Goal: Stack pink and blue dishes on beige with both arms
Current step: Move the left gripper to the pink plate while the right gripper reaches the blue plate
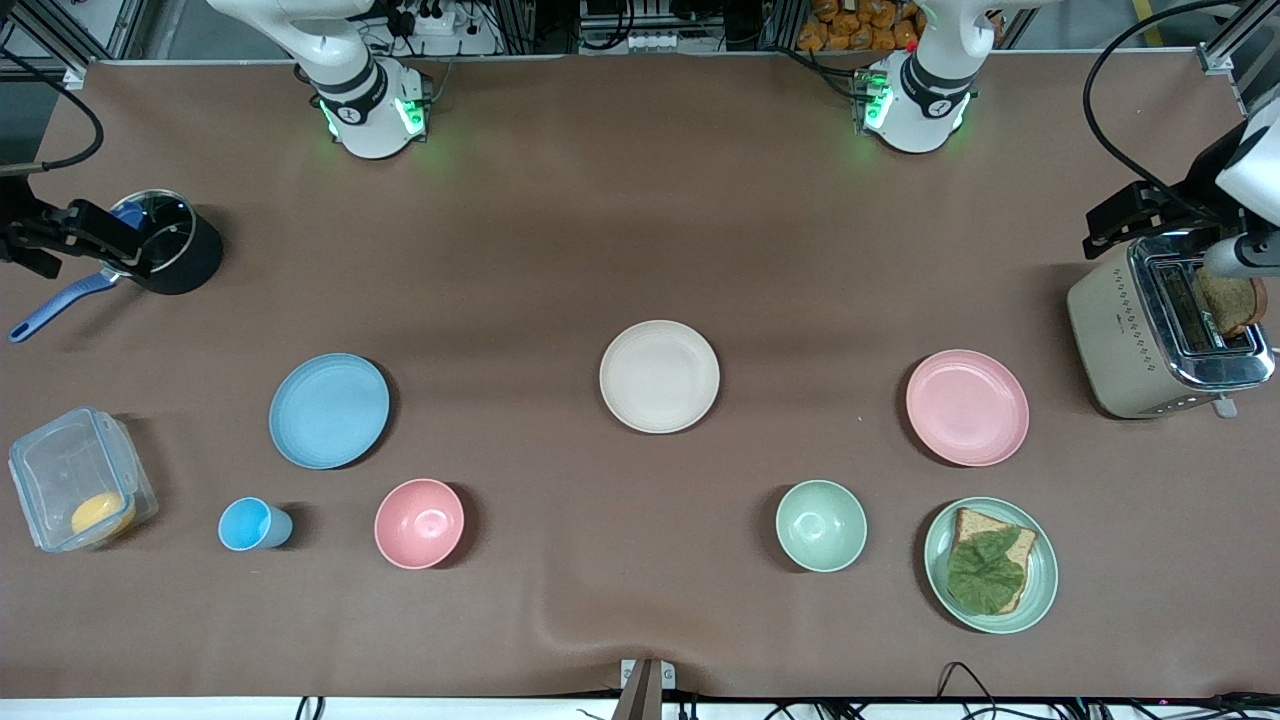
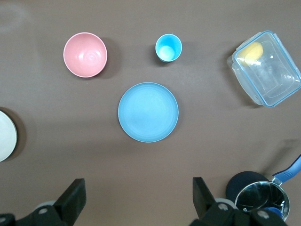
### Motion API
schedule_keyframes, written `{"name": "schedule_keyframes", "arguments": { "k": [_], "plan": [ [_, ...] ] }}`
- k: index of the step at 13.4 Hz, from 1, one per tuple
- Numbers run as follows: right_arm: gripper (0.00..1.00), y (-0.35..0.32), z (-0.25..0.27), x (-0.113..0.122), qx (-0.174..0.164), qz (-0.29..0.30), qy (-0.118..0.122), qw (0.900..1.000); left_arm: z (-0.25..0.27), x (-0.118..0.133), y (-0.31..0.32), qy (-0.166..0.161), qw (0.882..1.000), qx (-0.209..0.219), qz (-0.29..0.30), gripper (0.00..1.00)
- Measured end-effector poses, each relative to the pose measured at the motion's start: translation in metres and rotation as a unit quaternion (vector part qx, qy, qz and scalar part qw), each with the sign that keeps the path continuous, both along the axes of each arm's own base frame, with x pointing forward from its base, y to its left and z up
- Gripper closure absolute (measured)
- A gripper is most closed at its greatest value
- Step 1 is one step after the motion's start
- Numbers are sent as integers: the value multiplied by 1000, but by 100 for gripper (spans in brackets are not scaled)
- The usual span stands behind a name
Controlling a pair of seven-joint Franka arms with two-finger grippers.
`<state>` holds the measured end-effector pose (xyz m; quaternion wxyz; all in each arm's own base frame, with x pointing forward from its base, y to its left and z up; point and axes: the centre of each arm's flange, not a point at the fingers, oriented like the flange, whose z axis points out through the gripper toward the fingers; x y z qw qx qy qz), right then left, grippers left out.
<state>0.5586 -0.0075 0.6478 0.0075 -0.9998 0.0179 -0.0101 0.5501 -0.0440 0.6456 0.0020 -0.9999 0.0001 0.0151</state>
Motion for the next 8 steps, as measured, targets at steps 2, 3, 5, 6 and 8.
{"name": "schedule_keyframes", "arguments": {
  "k": [2, 3, 5, 6, 8],
  "plan": [
    [0, -2, 0, 0, 0, 12, -1, 1000, 1, -1, 0, 0, 1000, 0, 0, 0],
    [0, -3, 0, 0, -1, 17, -1, 1000, 0, -1, 1, 2, 1000, 0, 1, 0],
    [0, -5, 0, 0, -1, 20, -1, 1000, -9, 2, 5, 13, 1000, 14, 2, 0],
    [0, -5, 0, 0, -1, 20, -1, 1000, -22, 7, 6, 25, 999, 21, 2, 0],
    [0, -5, 0, 0, -1, 20, -1, 1000, -62, 26, 10, 49, 999, 22, 4, 0]
  ]
}}
